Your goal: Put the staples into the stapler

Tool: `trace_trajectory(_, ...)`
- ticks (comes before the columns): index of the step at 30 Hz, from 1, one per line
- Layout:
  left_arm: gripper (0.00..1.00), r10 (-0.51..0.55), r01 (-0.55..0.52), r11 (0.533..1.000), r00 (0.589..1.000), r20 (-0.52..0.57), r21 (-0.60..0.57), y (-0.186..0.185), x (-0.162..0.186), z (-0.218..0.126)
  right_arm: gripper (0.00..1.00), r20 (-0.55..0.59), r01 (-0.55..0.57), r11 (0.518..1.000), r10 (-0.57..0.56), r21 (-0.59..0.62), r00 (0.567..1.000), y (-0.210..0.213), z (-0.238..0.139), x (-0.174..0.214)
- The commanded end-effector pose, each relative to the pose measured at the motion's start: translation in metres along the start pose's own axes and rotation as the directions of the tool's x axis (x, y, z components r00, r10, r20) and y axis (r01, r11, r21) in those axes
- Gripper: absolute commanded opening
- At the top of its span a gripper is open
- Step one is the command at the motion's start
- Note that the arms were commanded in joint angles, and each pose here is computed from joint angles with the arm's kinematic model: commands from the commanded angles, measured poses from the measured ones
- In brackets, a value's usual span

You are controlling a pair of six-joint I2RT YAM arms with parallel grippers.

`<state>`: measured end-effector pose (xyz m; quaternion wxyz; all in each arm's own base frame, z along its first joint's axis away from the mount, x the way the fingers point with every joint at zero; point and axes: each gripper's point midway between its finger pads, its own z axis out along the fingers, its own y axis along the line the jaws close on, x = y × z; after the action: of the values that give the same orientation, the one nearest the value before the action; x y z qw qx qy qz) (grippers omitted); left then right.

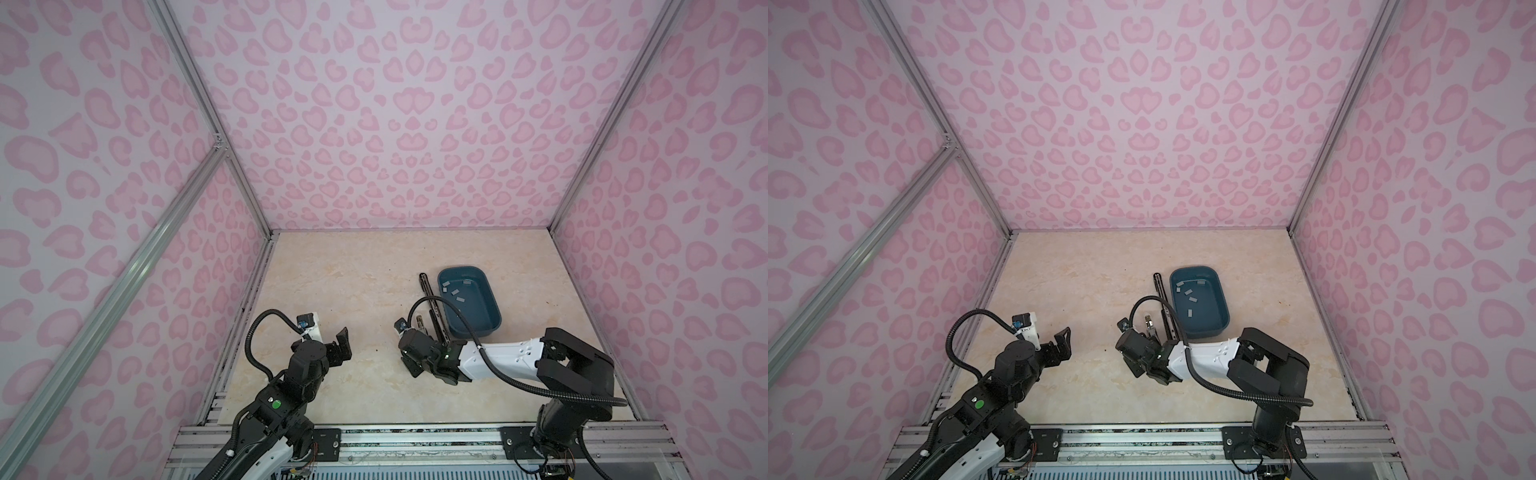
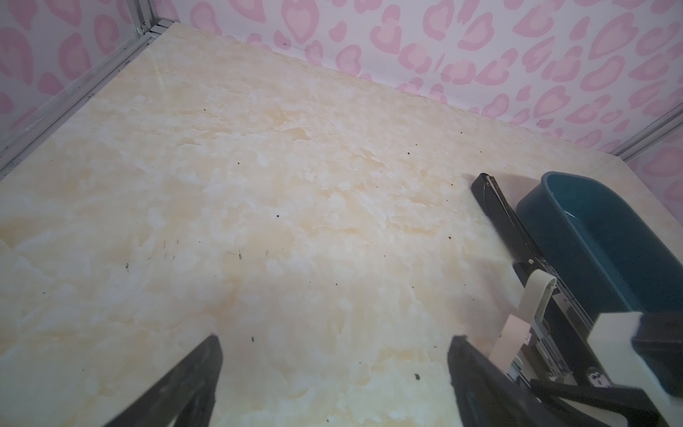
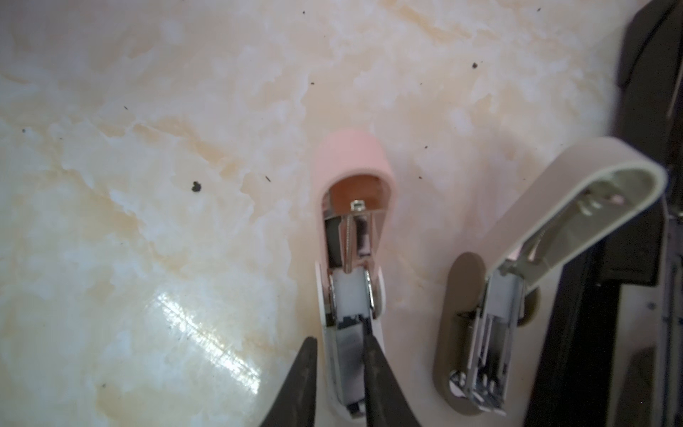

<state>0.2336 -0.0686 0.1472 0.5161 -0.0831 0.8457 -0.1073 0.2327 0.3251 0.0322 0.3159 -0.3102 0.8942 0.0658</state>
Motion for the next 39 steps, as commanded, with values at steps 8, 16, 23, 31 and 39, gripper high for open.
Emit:
trace_trajectory(8,0.96,-0.008,0.008,1.000,1.000,0.021,0.013,-0.003,-0.005,0.000,0.17,-0.019,0.050,0.995,-0.049,0.081,0.999,0.000,0.003,0.006)
trace_trajectory(16,0.96,-0.009,0.009,1.000,1.000,0.024,0.016,-0.003,-0.005,-0.001,0.12,0.008,0.024,0.995,-0.025,0.100,1.000,-0.002,-0.005,-0.005)
trace_trajectory(23,0.96,-0.010,0.010,1.000,1.000,0.025,0.019,-0.002,-0.004,-0.001,0.12,0.031,0.008,0.994,-0.012,0.112,0.999,-0.005,-0.013,-0.015)
trace_trajectory(31,0.96,-0.011,0.011,1.000,1.000,0.027,0.018,-0.002,-0.005,-0.001,0.09,0.075,-0.021,0.964,0.001,0.265,0.997,-0.037,-0.033,-0.032)
trace_trajectory(39,0.96,-0.011,0.010,1.000,1.000,0.019,0.016,-0.002,-0.004,-0.001,0.06,0.180,-0.285,0.865,0.229,0.412,0.957,-0.152,-0.071,-0.049)
